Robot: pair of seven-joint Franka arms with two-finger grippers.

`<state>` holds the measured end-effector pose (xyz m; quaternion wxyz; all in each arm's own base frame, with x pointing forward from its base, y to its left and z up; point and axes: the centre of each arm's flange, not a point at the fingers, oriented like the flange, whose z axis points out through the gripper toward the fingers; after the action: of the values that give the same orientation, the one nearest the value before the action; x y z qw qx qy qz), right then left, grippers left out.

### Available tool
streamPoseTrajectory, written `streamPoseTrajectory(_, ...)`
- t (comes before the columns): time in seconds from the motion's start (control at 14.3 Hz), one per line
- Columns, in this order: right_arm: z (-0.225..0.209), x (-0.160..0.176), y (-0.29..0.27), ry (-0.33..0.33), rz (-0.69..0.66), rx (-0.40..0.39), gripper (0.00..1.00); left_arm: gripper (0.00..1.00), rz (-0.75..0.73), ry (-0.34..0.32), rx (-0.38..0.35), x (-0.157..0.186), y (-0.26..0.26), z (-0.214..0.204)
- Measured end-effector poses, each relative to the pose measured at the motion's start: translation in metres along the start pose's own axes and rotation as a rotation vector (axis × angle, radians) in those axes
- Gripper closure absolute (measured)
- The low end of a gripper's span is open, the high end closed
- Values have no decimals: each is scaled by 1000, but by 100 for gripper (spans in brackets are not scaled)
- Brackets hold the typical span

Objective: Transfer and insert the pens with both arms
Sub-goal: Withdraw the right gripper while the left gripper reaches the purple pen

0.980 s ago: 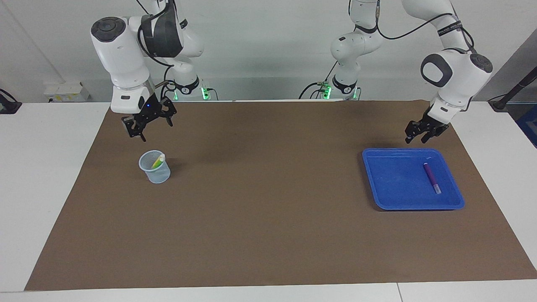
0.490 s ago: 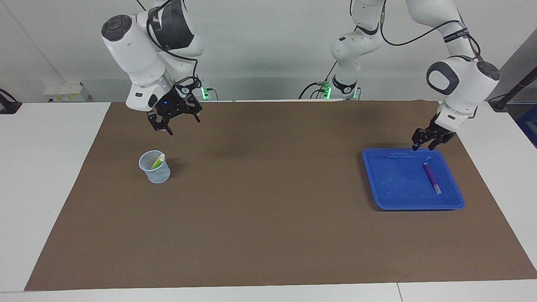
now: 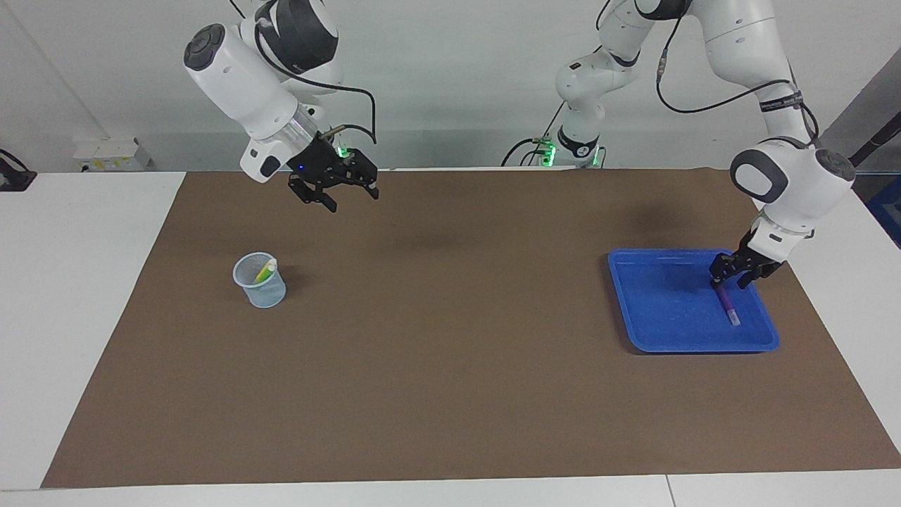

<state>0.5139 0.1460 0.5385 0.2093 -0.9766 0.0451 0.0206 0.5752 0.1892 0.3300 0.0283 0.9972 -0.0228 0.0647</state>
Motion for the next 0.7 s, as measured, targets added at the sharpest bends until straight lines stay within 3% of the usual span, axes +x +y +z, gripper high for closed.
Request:
streamPoseTrajectory(0.35, 8, -7, -15, -14, 96, -3, 0, 30, 10, 13, 0, 13, 0, 4)
streamPoseTrajectory(0.7, 16, -11, -20, -27, 93, -5, 0, 30, 15, 29, 3, 23, -2, 15)
